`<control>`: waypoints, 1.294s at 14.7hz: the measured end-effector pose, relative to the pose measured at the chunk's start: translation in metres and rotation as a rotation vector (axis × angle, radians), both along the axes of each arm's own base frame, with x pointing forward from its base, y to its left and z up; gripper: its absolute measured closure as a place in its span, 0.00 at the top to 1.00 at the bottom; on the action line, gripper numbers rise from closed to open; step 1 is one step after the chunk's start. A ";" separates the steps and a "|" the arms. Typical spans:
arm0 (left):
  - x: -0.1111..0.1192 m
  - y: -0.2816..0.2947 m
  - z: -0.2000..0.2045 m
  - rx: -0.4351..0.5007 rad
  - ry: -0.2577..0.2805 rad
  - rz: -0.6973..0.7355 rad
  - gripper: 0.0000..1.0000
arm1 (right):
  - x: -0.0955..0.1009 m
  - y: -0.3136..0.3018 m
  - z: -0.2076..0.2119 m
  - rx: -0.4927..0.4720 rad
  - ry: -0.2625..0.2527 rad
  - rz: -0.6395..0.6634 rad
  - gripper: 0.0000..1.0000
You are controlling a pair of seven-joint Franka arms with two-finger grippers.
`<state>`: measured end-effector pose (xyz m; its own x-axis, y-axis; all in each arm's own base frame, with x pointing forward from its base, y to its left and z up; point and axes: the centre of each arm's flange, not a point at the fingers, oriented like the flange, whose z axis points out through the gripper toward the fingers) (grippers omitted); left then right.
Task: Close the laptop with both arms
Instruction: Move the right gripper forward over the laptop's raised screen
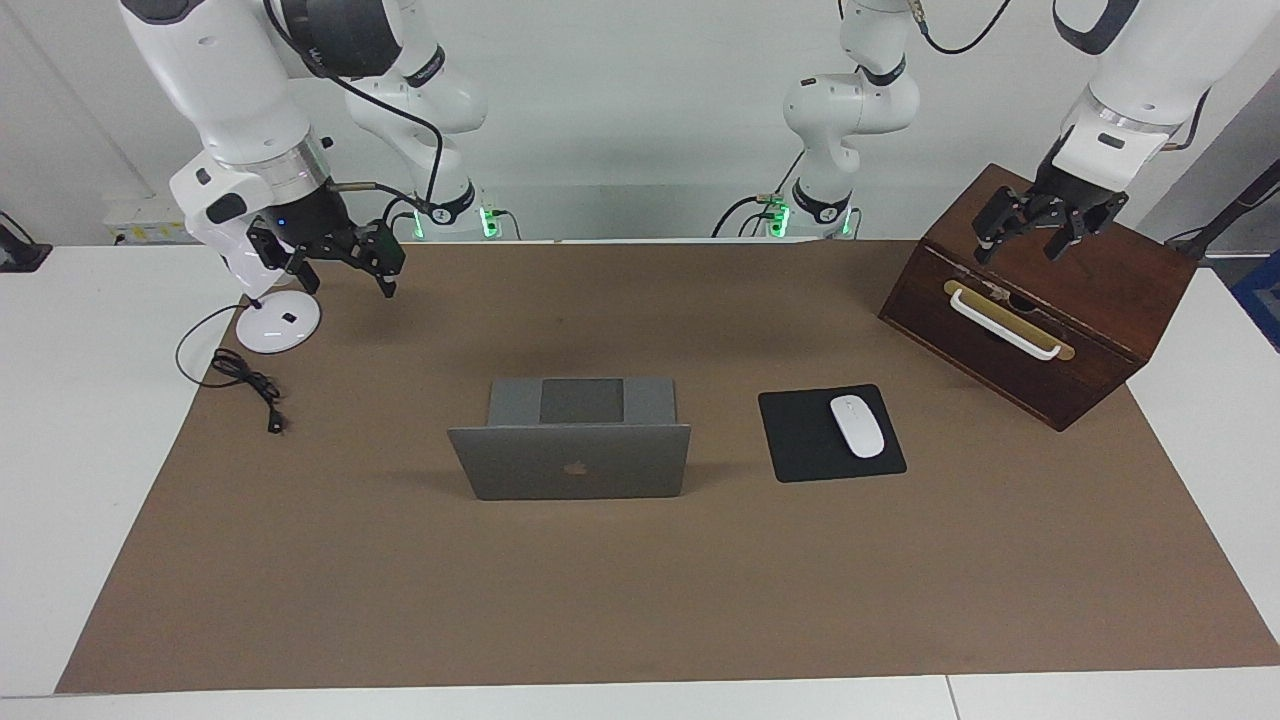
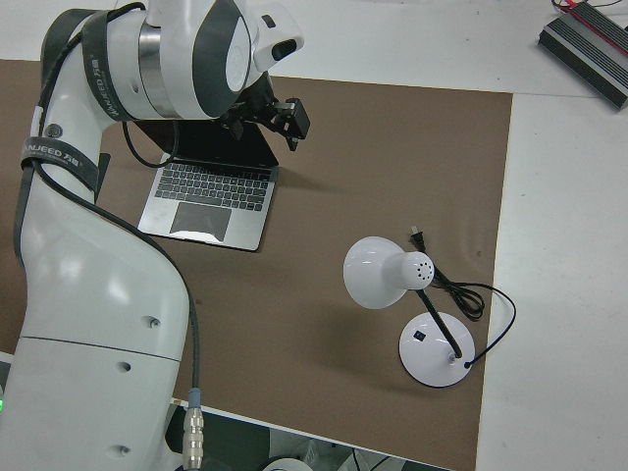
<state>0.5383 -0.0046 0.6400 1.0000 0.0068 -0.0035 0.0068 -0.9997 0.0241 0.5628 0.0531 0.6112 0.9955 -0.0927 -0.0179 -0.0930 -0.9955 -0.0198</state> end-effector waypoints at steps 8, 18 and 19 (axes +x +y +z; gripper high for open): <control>0.000 0.000 0.000 0.000 0.000 0.000 1.00 | 0.001 0.007 0.000 0.006 -0.007 0.228 0.45; 0.000 -0.005 0.001 0.000 -0.008 -0.003 1.00 | 0.080 0.052 -0.021 0.081 -0.067 0.344 0.01; 0.002 -0.005 0.001 0.000 -0.021 -0.001 0.92 | 0.089 0.057 -0.023 0.094 -0.086 0.353 0.01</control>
